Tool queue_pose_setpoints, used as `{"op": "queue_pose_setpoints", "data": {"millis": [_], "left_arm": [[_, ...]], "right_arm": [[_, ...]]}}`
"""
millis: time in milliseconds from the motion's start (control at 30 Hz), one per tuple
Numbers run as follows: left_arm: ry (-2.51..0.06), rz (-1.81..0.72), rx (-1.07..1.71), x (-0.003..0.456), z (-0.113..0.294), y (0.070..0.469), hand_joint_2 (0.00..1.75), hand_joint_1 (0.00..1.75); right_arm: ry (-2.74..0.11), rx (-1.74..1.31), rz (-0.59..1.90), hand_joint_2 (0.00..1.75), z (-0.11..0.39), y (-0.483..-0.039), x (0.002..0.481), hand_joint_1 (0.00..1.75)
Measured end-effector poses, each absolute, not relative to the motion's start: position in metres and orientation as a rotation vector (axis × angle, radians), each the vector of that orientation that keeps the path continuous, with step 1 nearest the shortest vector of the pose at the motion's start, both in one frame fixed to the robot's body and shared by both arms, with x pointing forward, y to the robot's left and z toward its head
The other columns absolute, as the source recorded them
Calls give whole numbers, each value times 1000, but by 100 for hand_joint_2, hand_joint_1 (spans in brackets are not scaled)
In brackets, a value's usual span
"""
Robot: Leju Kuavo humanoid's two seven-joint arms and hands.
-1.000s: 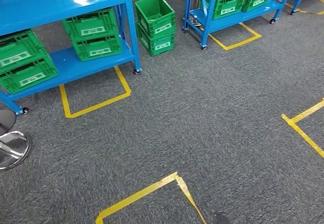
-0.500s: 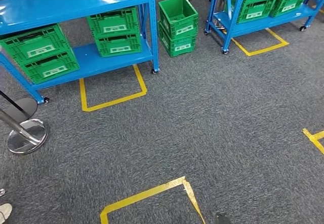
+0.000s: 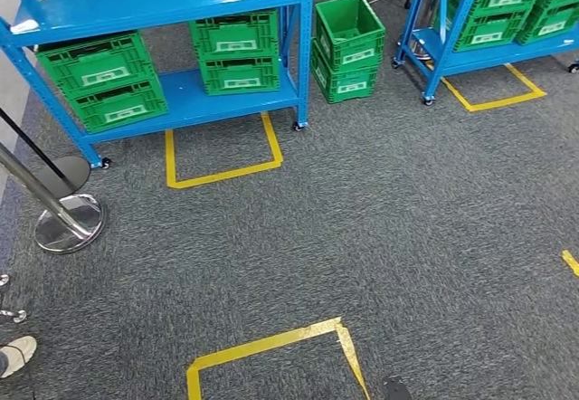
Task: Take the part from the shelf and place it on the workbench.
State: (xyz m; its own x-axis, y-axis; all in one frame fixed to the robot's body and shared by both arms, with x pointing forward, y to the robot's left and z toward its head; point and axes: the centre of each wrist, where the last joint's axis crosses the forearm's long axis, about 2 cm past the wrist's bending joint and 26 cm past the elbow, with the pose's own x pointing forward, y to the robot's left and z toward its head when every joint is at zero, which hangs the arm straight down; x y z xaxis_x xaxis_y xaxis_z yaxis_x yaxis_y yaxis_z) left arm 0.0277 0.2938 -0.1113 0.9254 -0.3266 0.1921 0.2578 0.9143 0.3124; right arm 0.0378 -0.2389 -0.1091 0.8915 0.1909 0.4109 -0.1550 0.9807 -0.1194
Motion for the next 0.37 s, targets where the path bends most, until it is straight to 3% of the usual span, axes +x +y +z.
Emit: {"op": "queue_pose_setpoints", "data": {"millis": [367], "left_arm": [[-246,-304,289,28,-111,294,0,0]], "right_arm": [[-437,-68,144,0,-109,-239,37,0]]}}
